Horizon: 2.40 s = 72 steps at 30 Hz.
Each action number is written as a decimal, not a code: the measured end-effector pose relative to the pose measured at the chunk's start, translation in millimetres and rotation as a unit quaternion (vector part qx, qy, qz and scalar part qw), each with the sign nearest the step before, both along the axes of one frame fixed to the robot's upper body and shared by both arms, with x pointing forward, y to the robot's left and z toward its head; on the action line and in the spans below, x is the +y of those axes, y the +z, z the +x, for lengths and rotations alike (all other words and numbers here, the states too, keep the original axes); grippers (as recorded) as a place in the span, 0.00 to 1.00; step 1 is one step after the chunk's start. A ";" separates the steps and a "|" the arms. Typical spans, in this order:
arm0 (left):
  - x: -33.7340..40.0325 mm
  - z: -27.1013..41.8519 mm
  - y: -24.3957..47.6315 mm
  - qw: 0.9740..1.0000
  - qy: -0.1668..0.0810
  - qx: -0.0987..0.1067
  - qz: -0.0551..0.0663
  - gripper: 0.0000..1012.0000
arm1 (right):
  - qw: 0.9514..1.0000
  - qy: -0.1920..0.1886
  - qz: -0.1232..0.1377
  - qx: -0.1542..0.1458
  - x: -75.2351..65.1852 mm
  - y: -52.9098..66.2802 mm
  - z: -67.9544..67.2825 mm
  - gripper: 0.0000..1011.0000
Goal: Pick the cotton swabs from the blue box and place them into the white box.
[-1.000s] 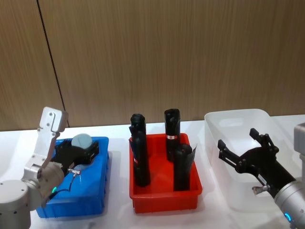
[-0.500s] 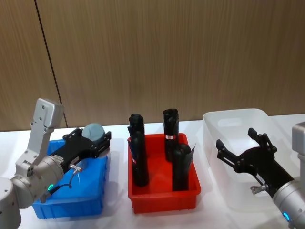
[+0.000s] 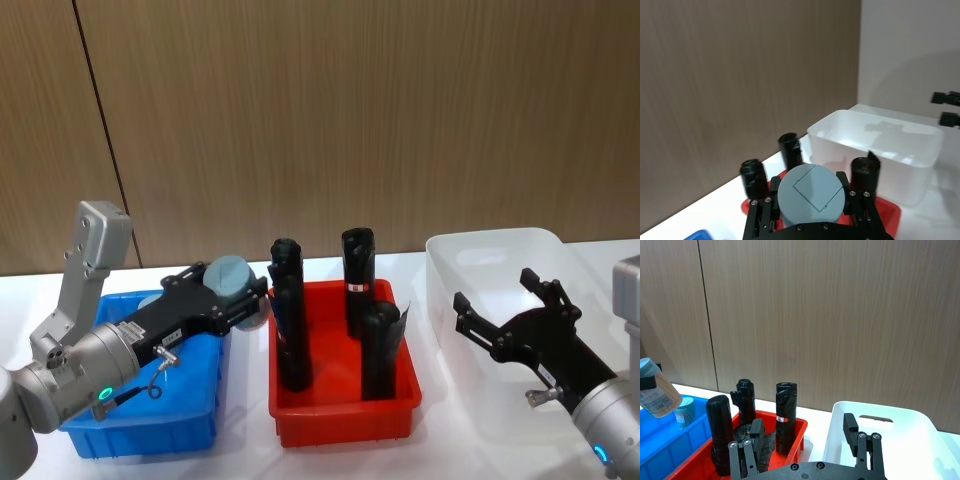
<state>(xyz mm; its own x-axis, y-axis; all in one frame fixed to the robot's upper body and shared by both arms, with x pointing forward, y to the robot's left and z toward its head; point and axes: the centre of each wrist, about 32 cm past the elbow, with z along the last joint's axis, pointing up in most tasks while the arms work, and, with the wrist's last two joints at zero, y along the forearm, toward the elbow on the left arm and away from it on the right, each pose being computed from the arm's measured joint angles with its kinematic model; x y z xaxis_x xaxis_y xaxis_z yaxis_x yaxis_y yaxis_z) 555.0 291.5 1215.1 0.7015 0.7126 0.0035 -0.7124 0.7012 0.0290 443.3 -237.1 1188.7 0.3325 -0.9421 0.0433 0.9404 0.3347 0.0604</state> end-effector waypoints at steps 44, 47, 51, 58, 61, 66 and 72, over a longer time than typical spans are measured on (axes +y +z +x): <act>-5.3 34.0 -14.4 0.968 -0.241 0.008 -0.066 0.66 | 1.000 0.000 0.000 0.000 0.0 0.0 0.0 0.99; -5.6 34.4 -14.8 0.967 -0.244 0.008 -0.067 0.66 | 1.000 0.001 -0.001 0.000 -0.2 0.1 0.2 0.99; -6.0 34.8 -15.5 0.966 -0.247 0.008 -0.068 0.66 | 1.000 0.007 -0.010 -0.003 -1.1 1.1 0.9 0.99; -6.2 35.2 -15.9 0.966 -0.250 0.007 -0.069 0.66 | 0.999 0.029 -0.034 -0.005 -4.0 5.8 4.3 0.99; -6.3 35.3 -16.0 0.965 -0.251 0.007 -0.070 0.66 | 0.998 0.043 -0.045 -0.005 -6.4 10.1 6.9 0.99; -6.5 35.4 -16.3 0.965 -0.252 0.007 -0.070 0.66 | 0.996 0.066 -0.058 -0.002 -10.2 16.9 11.1 0.99; -6.8 35.5 -16.4 0.965 -0.253 0.007 -0.070 0.66 | 0.992 0.103 -0.070 0.004 -15.8 27.9 17.4 0.99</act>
